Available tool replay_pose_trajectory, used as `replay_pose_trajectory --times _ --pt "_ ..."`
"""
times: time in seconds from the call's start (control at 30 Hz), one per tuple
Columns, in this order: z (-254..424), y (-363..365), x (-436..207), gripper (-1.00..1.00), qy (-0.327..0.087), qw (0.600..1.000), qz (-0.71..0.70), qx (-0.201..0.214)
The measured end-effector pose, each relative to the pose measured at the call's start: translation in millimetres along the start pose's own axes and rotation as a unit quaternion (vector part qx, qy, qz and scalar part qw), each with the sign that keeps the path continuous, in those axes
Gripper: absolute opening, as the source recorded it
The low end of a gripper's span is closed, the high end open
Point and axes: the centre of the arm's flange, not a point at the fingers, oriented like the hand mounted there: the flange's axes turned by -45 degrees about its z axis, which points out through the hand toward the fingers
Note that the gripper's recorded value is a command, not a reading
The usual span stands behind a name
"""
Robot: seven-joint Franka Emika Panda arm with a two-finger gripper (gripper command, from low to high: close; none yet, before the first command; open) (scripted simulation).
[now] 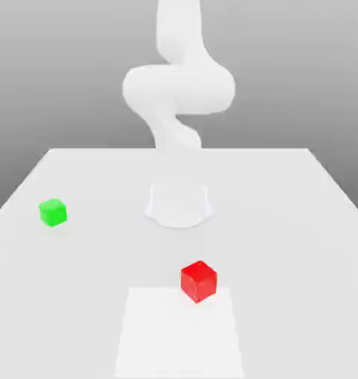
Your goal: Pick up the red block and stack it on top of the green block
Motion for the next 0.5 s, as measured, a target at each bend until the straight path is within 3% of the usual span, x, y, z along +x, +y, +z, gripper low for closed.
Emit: replay_pose_trajectory --times 0.27,0.5 --pt "174 -31 -103 0.00 -0.144 0.982 -0.123 0.027" --pt "273 -43 -259 0.00 -0.275 0.932 -0.222 0.085"
